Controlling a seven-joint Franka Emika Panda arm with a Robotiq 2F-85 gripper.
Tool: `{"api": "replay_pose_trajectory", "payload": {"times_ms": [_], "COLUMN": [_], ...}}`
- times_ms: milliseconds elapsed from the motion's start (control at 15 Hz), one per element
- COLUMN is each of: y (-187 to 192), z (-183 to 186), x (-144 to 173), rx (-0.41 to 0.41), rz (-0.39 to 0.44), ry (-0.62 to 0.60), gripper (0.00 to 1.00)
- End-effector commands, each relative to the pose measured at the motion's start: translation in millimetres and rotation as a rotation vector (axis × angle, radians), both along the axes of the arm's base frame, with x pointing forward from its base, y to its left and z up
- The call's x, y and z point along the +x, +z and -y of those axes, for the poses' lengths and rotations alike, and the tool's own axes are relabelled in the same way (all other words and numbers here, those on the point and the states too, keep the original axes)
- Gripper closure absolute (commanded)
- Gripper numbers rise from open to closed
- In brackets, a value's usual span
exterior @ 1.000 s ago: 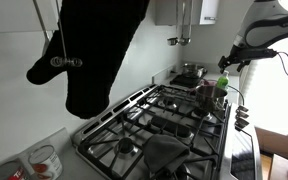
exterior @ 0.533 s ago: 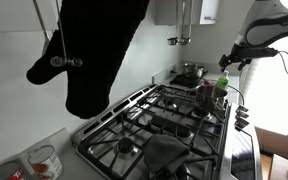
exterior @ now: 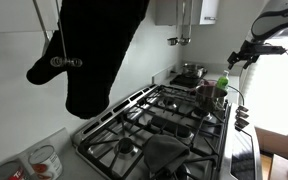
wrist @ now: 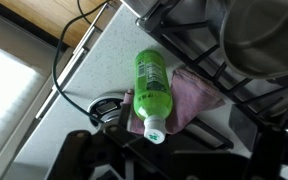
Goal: Remove the lid from the green bottle
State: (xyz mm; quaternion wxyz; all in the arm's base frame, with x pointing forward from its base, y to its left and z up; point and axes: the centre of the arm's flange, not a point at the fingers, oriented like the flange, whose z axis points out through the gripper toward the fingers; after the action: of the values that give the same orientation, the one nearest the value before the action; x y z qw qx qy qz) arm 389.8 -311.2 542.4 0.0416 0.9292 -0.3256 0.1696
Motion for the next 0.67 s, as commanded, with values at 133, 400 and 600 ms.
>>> {"api": "replay_pose_trajectory", "payload": {"times_ms": [133, 400, 600], "y": [0.4, 2.7, 2.9], "z": [25.0, 27.8, 26.1], "x": [-4.6, -2.6, -1.3], "rx": [0.063, 0.061, 0.061], "rz": [0.032, 0.035, 0.034], "ry": [0.116, 0.126, 0.127], "gripper": [0.00, 0.00, 0.00]}}
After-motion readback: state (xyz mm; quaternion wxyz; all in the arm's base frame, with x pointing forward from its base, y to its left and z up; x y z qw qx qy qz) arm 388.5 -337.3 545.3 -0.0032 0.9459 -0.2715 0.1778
